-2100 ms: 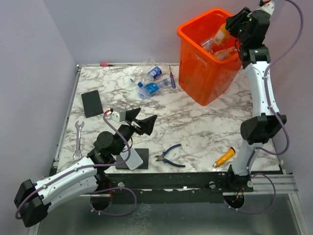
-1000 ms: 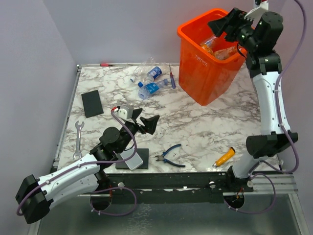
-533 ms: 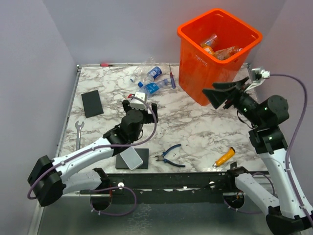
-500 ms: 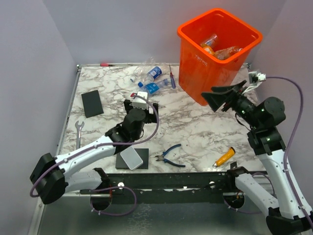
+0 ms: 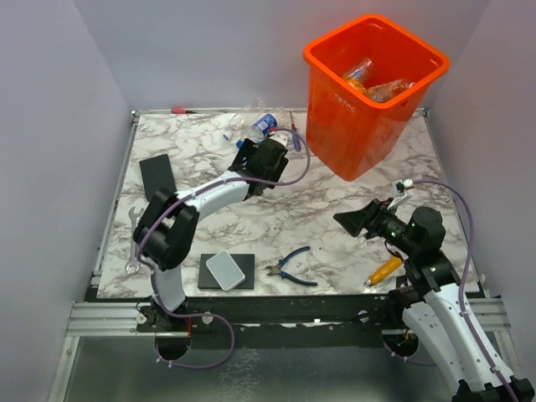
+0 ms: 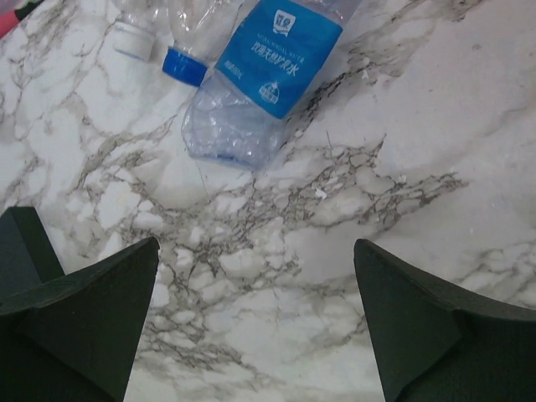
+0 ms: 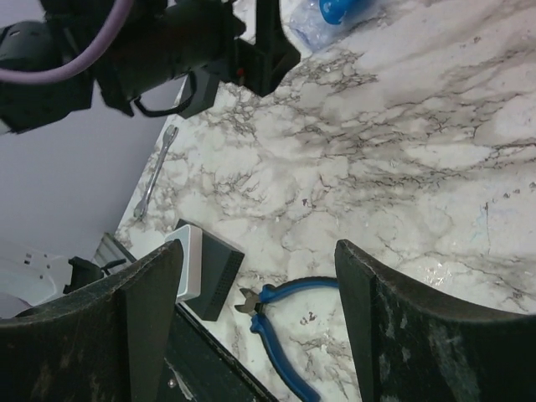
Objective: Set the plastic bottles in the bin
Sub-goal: Pick up the plastic bottle at the center of the board.
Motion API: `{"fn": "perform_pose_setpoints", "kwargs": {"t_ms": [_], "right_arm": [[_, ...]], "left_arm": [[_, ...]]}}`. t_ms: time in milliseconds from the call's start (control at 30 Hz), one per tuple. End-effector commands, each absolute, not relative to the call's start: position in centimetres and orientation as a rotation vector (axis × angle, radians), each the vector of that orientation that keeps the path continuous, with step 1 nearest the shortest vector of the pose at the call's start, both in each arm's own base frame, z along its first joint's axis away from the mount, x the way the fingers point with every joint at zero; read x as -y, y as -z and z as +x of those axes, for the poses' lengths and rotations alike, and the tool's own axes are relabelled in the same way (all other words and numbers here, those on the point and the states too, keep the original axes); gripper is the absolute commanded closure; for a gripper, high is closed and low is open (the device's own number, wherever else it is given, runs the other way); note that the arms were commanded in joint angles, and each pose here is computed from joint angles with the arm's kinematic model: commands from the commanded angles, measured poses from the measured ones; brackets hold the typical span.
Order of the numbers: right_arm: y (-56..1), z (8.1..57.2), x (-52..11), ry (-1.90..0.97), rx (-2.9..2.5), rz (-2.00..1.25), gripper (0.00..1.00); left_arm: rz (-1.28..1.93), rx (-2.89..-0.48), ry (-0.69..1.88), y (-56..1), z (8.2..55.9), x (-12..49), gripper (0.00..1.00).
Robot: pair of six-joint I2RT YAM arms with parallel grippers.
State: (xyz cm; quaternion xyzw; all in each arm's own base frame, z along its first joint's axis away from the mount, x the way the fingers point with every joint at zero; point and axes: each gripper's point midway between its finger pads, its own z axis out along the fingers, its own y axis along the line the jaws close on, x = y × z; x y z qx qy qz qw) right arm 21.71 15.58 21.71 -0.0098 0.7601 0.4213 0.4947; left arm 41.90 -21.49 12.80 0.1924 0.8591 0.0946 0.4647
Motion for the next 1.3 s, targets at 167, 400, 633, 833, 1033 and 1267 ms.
{"fn": "perform_pose_setpoints", "kwargs": {"t_ms": [167, 400, 633, 833, 1033, 1267], "right_arm": [[-20.5, 19.9, -14.1, -0.971, -1.897, 0.079, 0.25], [-21.1, 19.2, -13.3, -0.934, -1.877, 0.098, 0.25], [-21.8, 18.8, -12.9, -0.918, -1.854, 0.107, 0.25], [-21.6, 19.0, -12.7, -0.91, -1.849, 0.127, 0.25], [-21.1, 19.3, -12.8, -0.906, -1.87, 0.136, 0.25], [-21.1, 19.6, -12.7, -0.897, -1.876, 0.139, 0.26]], "left_arm": [[0.709, -2.109, -0.547, -11.0, 48.8, 23.1, 0.01], [0.69, -2.109, -0.711, -8.7, 51.3, 21.8, 0.04], [0.642, -2.066, -0.793, -6.8, 52.7, 21.2, 0.13], [0.635, -2.025, -0.782, -6.5, 54.0, 21.9, 0.2], [0.646, -2.037, -0.747, -4.9, 54.7, 22.4, 0.33], [0.627, -2.056, -0.727, -3.8, 54.0, 22.2, 0.67]]}}
